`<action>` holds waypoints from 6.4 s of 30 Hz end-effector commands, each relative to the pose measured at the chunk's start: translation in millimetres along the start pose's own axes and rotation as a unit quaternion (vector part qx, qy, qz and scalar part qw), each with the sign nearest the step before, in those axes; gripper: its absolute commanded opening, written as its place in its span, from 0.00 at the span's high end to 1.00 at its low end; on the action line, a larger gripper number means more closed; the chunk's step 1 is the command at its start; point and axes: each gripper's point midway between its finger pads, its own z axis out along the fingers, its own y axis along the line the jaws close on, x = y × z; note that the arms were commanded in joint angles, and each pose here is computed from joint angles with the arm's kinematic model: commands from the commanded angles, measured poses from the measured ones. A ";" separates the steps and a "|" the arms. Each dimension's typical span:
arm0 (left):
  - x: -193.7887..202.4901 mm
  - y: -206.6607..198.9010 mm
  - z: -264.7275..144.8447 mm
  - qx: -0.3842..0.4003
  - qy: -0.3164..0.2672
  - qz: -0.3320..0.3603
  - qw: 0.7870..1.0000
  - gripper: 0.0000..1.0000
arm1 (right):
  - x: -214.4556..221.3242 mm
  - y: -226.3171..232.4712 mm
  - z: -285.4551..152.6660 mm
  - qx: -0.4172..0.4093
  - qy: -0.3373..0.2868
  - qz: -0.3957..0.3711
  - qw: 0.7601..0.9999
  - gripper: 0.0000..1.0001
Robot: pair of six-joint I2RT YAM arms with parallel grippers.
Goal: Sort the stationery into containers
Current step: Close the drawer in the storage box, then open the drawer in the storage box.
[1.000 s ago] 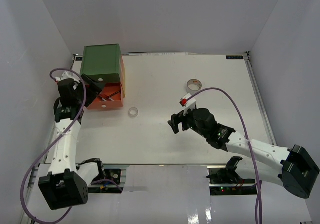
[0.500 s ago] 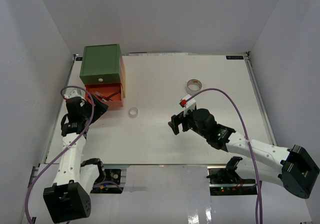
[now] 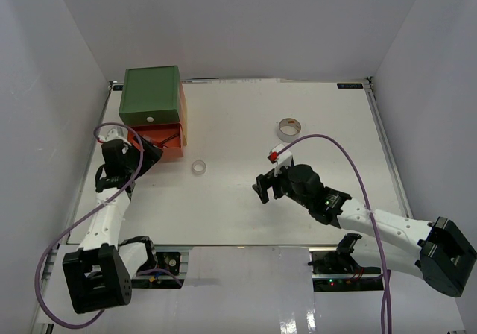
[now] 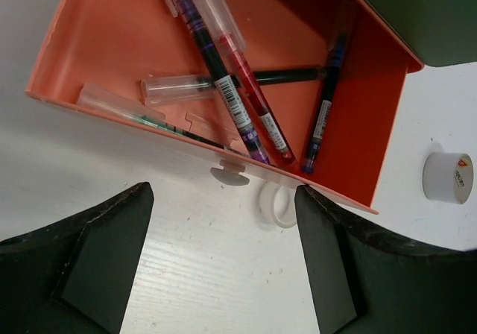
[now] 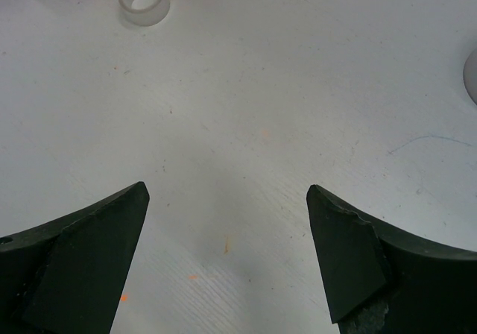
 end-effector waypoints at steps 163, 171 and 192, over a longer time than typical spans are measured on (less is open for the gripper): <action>-12.2 0.6 114.1 0.206 -0.139 -0.232 0.940 0.39 | -13.9 -2.9 -24.0 -0.018 -0.082 -0.069 0.994 0.10; -15.4 -0.3 112.2 0.215 -0.148 -0.229 0.938 0.42 | -9.5 -0.4 -20.5 -0.025 -0.072 -0.072 0.994 0.10; -34.5 -10.6 113.6 0.235 -0.166 -0.220 0.932 0.43 | -6.2 1.6 -17.5 -0.031 -0.064 -0.075 0.995 0.10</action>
